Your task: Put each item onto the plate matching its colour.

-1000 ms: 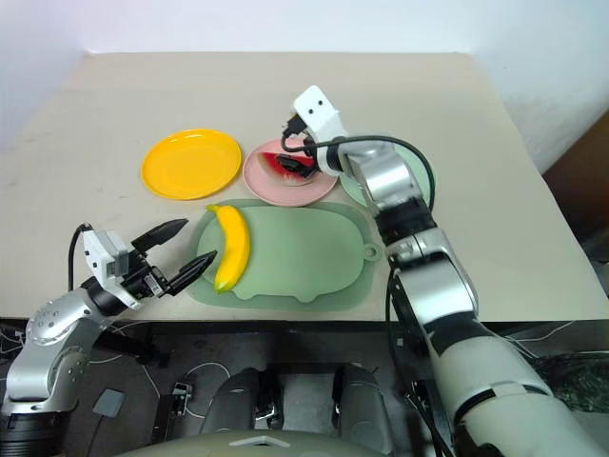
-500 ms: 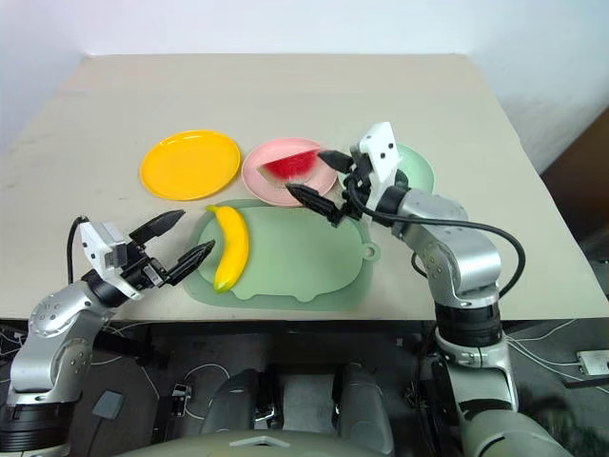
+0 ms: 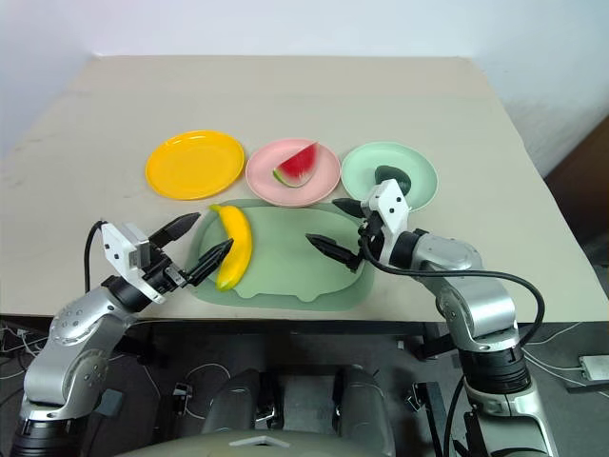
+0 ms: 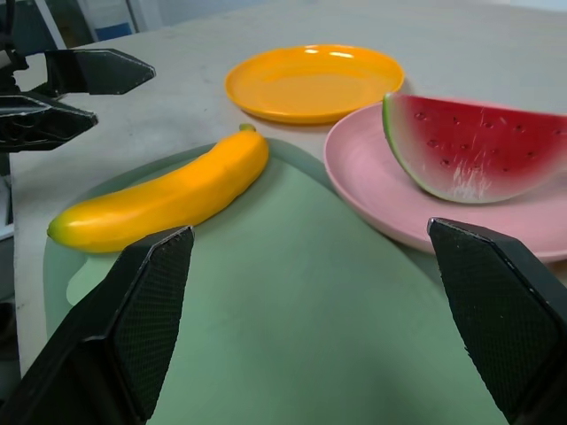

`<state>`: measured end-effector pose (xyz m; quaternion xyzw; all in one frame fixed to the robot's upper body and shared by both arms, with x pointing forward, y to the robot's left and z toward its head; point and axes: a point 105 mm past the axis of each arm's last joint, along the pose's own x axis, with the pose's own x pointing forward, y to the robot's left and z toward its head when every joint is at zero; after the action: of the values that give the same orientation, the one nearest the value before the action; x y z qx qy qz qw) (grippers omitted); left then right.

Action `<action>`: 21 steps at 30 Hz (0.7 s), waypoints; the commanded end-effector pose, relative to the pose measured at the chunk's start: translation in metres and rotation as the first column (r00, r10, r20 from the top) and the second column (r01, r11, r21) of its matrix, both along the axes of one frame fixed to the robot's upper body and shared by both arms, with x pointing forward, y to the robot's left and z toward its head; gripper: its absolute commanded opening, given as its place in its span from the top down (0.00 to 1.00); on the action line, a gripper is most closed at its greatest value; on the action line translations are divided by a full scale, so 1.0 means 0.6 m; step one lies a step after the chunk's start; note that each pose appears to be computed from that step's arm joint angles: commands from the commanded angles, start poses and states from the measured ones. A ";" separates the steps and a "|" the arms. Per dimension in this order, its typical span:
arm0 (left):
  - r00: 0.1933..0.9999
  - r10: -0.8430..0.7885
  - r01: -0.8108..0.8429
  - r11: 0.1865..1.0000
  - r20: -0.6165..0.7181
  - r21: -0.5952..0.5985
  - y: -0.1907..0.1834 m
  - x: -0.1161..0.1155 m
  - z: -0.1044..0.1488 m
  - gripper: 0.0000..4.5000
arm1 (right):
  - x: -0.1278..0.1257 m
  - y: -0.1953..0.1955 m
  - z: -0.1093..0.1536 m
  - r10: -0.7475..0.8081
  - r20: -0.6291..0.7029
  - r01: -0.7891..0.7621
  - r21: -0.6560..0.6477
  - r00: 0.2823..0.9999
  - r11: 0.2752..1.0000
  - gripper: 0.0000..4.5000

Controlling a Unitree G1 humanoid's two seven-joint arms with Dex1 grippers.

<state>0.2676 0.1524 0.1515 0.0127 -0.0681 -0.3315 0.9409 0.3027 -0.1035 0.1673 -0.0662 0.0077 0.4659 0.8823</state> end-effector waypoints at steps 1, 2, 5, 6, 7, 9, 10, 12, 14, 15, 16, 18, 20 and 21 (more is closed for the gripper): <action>1.000 0.028 -0.028 1.000 0.007 0.006 -0.014 0.004 0.021 0.00 | 0.000 0.002 0.024 0.008 0.059 -0.009 0.012 0.998 1.000 0.00; 0.999 0.046 -0.046 0.999 -0.011 0.002 -0.014 0.007 0.022 0.00 | 0.001 0.003 0.025 0.007 0.059 -0.007 0.012 0.998 1.000 0.00; 0.991 0.106 -0.107 0.994 -0.085 -0.007 -0.023 0.018 0.021 0.00 | 0.004 -0.002 0.024 -0.003 0.057 0.003 0.006 0.998 1.000 0.00; 0.985 0.121 -0.121 0.993 -0.120 0.000 -0.027 0.020 0.017 0.00 | 0.005 -0.003 0.023 -0.005 0.056 0.004 0.005 0.998 1.000 0.00; 0.982 0.121 -0.123 0.992 -0.146 -0.004 -0.034 0.020 0.015 0.00 | 0.006 -0.003 0.023 -0.006 0.056 0.006 0.004 0.998 1.000 0.00; 0.973 0.112 -0.117 0.993 -0.203 -0.011 -0.046 0.020 0.010 0.00 | 0.007 -0.003 0.023 -0.008 0.056 0.007 0.003 0.998 1.000 0.00; 0.966 0.113 -0.119 0.993 -0.234 -0.015 -0.052 0.020 0.005 0.00 | 0.008 -0.003 0.024 -0.008 0.057 0.008 0.001 0.998 1.000 0.00; 0.953 0.103 -0.117 0.993 -0.284 -0.031 -0.061 0.018 -0.002 0.00 | 0.011 -0.004 0.026 -0.011 0.061 0.011 0.000 0.998 1.000 0.00; 0.940 0.119 -0.135 0.990 -0.318 -0.029 -0.059 0.021 -0.009 0.00 | 0.015 -0.004 0.029 -0.016 0.065 0.016 0.000 0.998 1.000 0.00; 0.934 0.129 -0.144 0.989 -0.332 -0.019 -0.058 0.023 -0.012 0.00 | 0.017 -0.004 0.030 -0.018 0.067 0.018 0.000 0.998 1.000 0.00; 0.923 0.147 -0.160 0.987 -0.357 -0.006 -0.056 0.026 -0.018 0.00 | 0.018 -0.006 0.031 -0.020 0.068 0.020 -0.001 0.998 1.000 0.00; 0.909 0.169 -0.176 0.984 -0.382 0.017 -0.057 0.031 -0.023 0.00 | 0.021 -0.008 0.031 -0.024 0.067 0.025 -0.008 0.997 1.000 0.00; 0.904 0.169 -0.164 0.985 -0.394 0.048 -0.064 0.032 -0.024 0.00 | 0.023 -0.011 0.030 -0.032 0.064 0.033 -0.016 0.997 0.999 0.00; 0.898 0.182 -0.169 0.983 -0.400 0.069 -0.065 0.035 -0.025 0.00 | 0.023 -0.013 0.030 -0.036 0.064 0.037 -0.019 0.997 0.999 0.00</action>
<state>0.2890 0.1170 0.1292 -0.0460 0.1417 -0.2393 0.9595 0.3162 -0.1099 0.1723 -0.0755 0.0091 0.4489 0.8903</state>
